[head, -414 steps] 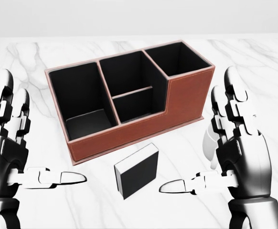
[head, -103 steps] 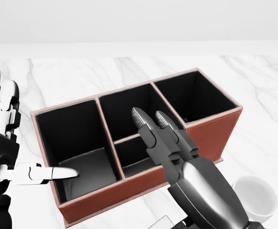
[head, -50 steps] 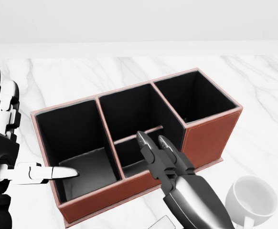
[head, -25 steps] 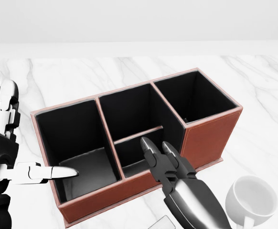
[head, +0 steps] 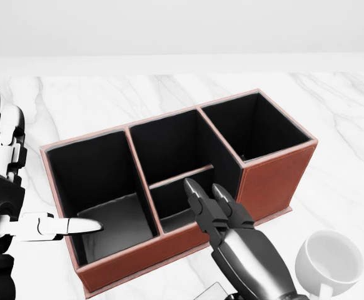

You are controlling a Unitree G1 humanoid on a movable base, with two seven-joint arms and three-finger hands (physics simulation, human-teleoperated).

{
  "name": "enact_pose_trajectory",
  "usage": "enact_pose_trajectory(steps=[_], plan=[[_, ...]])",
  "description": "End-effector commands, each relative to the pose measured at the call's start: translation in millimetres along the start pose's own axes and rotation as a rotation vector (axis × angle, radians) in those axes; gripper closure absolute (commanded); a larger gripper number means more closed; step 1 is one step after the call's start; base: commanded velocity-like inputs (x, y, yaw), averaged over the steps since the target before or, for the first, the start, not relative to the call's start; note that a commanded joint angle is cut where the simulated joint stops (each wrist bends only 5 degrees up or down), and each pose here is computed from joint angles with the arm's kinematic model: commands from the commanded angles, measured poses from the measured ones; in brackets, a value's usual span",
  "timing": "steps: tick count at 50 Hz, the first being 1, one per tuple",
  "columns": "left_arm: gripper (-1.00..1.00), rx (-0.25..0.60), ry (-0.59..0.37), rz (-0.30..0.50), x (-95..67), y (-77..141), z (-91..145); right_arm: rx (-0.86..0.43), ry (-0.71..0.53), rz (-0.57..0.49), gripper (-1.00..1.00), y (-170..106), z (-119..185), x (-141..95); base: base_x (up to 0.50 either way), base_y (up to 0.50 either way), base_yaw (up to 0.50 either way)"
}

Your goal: Pick up the book and place it in the front compartment of the caddy.

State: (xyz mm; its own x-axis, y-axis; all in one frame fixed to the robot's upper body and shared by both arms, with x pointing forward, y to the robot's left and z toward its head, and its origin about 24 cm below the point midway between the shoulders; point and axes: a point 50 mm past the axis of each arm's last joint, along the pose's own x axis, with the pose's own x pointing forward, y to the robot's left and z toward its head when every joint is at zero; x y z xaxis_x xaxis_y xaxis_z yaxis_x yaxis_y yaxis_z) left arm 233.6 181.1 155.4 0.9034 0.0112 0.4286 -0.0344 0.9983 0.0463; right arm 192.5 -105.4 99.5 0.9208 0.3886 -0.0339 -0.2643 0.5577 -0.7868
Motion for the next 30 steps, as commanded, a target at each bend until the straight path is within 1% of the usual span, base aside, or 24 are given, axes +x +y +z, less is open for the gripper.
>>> enact_pose_trajectory(steps=[1,13,30], plan=[[-1.0,0.0,-0.002,0.0,-0.1,-0.3,0.5,-0.019,0.0,0.007,-1.0,2.6,-2.2,4.5,0.0,0.0,0.0],[-1.0,0.001,0.003,0.001,0.2,0.6,-0.8,-0.033,-0.003,0.018,-1.0,6.9,-4.9,7.2,0.0,0.0,0.0],[-1.0,0.003,-0.001,0.006,1.6,2.4,-0.2,-0.064,-0.042,0.029,-1.0,6.3,0.1,12.2,0.0,0.0,0.0]])
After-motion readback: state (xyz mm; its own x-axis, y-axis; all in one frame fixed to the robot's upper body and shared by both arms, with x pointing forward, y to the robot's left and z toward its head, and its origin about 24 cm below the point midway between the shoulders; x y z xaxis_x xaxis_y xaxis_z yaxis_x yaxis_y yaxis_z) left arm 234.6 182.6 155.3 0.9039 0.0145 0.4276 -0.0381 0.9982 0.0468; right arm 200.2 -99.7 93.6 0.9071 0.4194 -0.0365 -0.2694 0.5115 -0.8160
